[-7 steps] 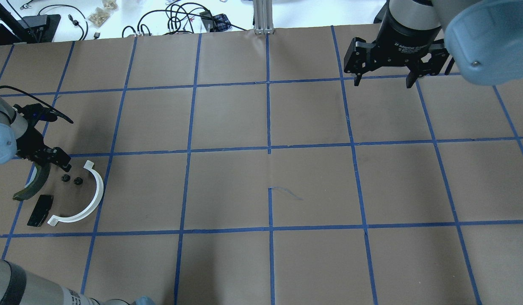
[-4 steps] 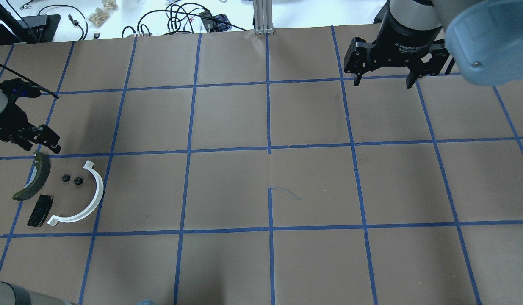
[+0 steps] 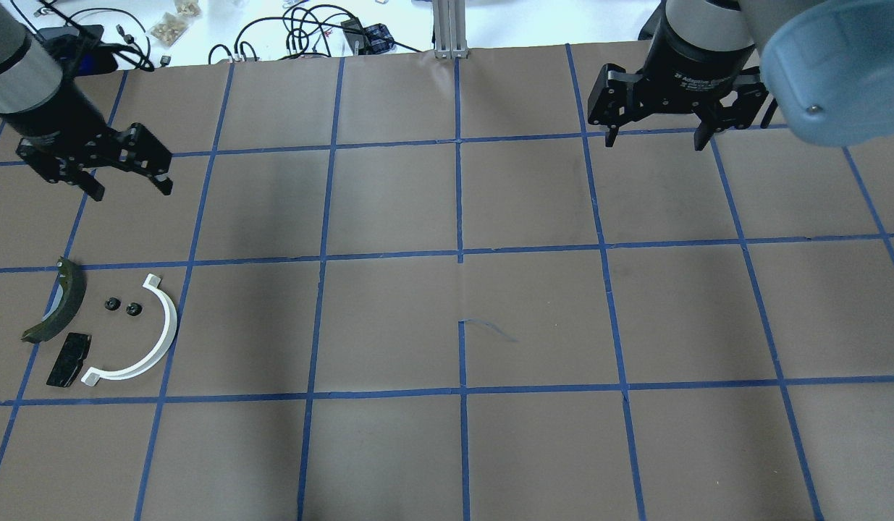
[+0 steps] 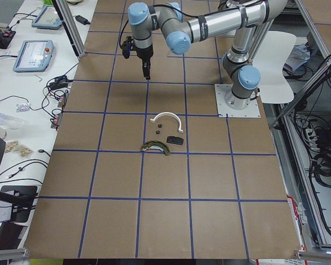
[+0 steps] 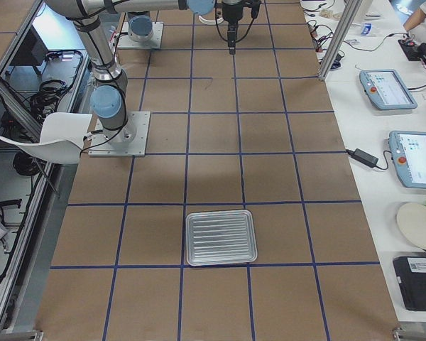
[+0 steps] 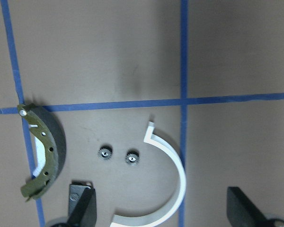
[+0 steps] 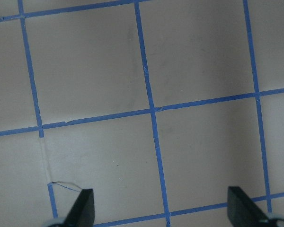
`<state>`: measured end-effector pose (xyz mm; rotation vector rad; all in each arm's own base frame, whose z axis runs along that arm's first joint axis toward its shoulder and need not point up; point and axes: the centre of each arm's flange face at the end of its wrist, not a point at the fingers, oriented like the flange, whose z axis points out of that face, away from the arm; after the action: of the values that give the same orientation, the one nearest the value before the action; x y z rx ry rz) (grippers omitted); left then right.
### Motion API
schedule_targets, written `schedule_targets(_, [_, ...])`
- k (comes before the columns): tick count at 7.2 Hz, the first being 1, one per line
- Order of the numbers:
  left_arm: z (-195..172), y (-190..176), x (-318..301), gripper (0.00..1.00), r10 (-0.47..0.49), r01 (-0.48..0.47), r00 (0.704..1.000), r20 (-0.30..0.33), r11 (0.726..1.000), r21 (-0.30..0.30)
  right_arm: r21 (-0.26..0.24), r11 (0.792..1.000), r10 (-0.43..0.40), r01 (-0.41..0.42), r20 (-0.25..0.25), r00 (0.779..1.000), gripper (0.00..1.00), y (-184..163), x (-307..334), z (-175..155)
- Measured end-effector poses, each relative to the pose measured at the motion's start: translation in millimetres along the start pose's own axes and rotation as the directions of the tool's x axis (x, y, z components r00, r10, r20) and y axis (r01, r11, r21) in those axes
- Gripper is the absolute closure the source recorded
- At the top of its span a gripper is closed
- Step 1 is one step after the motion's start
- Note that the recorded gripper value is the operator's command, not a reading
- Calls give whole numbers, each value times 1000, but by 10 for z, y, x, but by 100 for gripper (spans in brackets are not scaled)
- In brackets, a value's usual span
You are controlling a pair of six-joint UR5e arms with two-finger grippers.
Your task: Place bearing gear from tray to pile
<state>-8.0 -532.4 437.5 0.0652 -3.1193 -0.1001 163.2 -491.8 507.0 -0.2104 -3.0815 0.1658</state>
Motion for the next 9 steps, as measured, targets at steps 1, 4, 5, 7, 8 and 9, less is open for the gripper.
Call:
schedule_targets(1, [-77, 164, 561, 0, -31, 31, 1000, 1, 999, 6, 1, 1000, 0, 0, 0, 1000, 0, 1, 1, -4])
schedule_targets(4, [-169, 676, 1400, 0, -26, 27, 1000, -17, 999, 43, 1, 1000, 0, 0, -1, 1000, 0, 1, 1, -1])
schedule_targets(5, [-150, 771, 1413, 0, 13, -10, 999, -35, 998, 66, 1, 1000, 0, 0, -1, 1000, 0, -2, 1, 1])
schedule_targets(7, [-180, 872, 1171, 0, 11, -6, 999, -49, 996, 93, 1, 1000, 0, 0, -1, 1000, 0, -4, 1, 2])
schedule_targets(8, [-249, 910, 1030, 0, -17, 21, 999, -50, 996, 83, 1, 1000, 0, 0, -1, 1000, 0, -4, 1, 3])
schedule_targets(9, [-291, 935, 957, 0, -32, 35, 998, -49, 997, 69, 0, 1000, 0, 0, -1, 1000, 0, -3, -1, 6])
